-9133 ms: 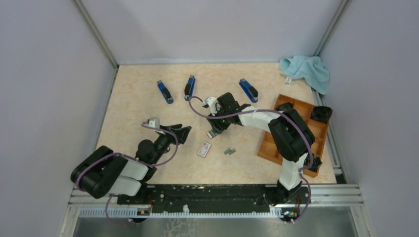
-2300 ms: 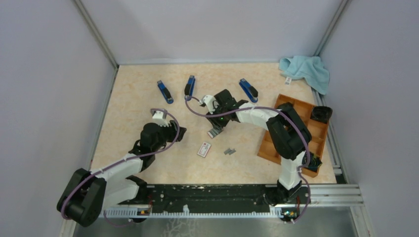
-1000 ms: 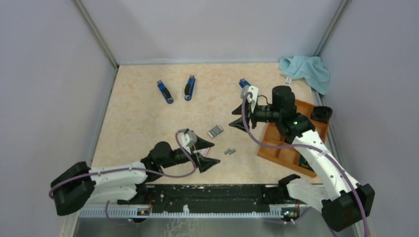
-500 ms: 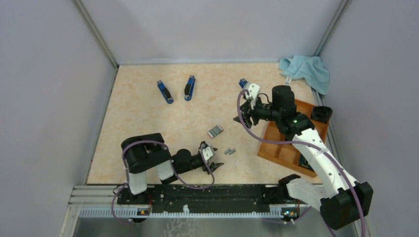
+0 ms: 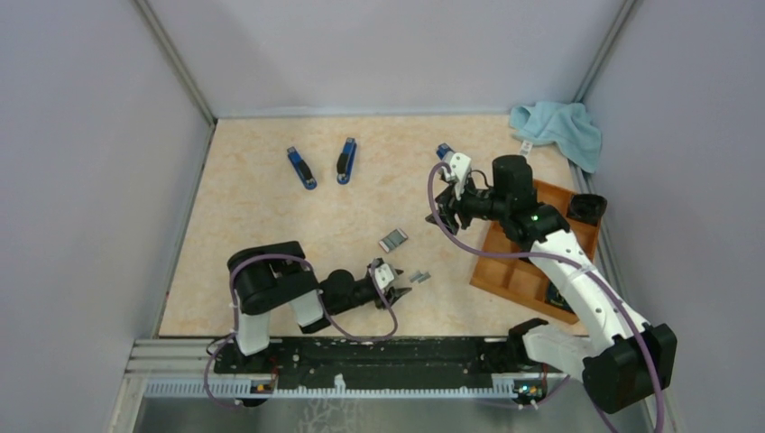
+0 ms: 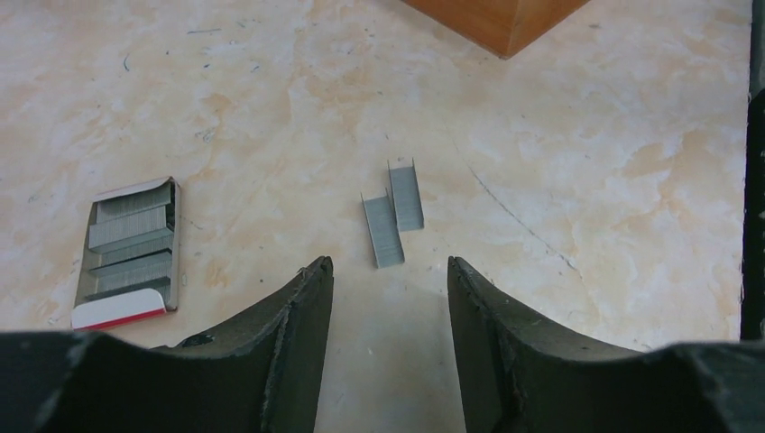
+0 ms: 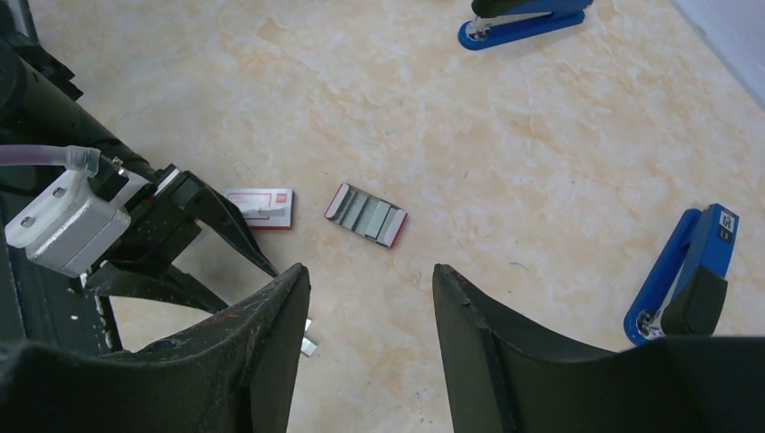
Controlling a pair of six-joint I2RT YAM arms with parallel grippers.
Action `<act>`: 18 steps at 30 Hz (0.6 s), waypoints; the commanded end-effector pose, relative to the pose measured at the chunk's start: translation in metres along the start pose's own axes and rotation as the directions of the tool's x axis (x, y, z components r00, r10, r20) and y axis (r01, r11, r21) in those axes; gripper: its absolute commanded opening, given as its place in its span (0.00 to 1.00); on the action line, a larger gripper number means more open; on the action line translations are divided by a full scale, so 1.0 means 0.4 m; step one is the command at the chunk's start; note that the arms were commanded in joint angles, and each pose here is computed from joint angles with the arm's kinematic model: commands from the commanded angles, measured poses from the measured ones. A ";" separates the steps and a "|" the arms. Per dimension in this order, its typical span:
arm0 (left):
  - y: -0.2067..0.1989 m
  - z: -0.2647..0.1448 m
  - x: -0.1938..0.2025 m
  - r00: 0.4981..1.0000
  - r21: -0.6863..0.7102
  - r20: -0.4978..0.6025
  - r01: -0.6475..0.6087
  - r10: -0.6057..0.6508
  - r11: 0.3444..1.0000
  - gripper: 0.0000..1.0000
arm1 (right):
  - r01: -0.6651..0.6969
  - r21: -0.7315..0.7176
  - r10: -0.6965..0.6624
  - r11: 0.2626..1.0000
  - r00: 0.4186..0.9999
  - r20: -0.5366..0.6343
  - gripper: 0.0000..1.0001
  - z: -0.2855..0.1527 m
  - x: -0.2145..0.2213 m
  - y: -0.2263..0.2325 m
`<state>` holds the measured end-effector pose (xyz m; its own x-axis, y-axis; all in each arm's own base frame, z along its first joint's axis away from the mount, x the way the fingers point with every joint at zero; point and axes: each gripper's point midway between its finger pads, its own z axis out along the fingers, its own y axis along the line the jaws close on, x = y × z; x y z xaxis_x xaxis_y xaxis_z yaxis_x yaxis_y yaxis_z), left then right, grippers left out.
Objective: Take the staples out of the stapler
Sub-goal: Pick up the staple from the center of the board.
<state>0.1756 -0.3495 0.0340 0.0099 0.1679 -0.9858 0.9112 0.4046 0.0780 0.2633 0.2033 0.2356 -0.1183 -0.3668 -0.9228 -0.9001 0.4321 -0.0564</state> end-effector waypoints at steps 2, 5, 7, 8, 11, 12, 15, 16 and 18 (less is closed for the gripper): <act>0.012 0.040 -0.123 0.983 -0.020 0.183 0.038 -0.033 0.999 0.54 | 0.040 0.018 -0.041 0.999 0.999 0.028 0.54 -0.007 -0.033 -0.017; 0.009 0.051 -0.113 0.986 -0.015 0.161 0.048 -0.045 0.999 0.51 | 0.042 0.020 -0.043 0.999 0.999 0.028 0.54 -0.008 -0.034 -0.018; 0.008 0.055 -0.108 0.987 -0.013 0.151 0.051 -0.049 0.999 0.49 | 0.042 0.020 -0.043 0.999 0.999 0.028 0.54 -0.008 -0.033 -0.018; 0.010 0.056 -0.106 0.988 -0.017 0.147 0.051 -0.048 0.999 0.49 | 0.042 0.020 -0.042 0.999 0.999 0.027 0.54 -0.008 -0.032 -0.018; 0.012 0.058 -0.103 0.989 -0.022 0.143 0.054 -0.050 0.998 0.49 | 0.044 0.022 -0.045 0.999 0.999 0.029 0.54 -0.008 -0.034 -0.018; 0.013 0.059 -0.101 0.989 -0.023 0.139 0.054 -0.050 0.998 0.49 | 0.044 0.021 -0.045 0.999 0.999 0.028 0.54 -0.008 -0.032 -0.018; 0.014 0.064 -0.096 0.990 -0.026 0.129 0.056 -0.052 0.998 0.48 | 0.047 0.024 -0.047 0.999 0.998 0.030 0.54 -0.009 -0.035 -0.018; 0.014 0.064 -0.093 0.991 -0.027 0.125 0.056 -0.052 0.998 0.48 | 0.047 0.024 -0.048 0.999 0.998 0.031 0.54 -0.009 -0.035 -0.019; 0.016 0.065 -0.091 0.991 -0.031 0.124 0.058 -0.054 0.998 0.48 | 0.046 0.024 -0.047 0.999 0.998 0.030 0.54 -0.010 -0.034 -0.018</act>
<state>0.1878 -0.3712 0.0560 0.0060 0.0853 -0.9963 0.9032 0.4272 0.0420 0.2641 0.2027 0.2353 -0.1128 -0.3715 -0.9216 -0.8992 0.4329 -0.0644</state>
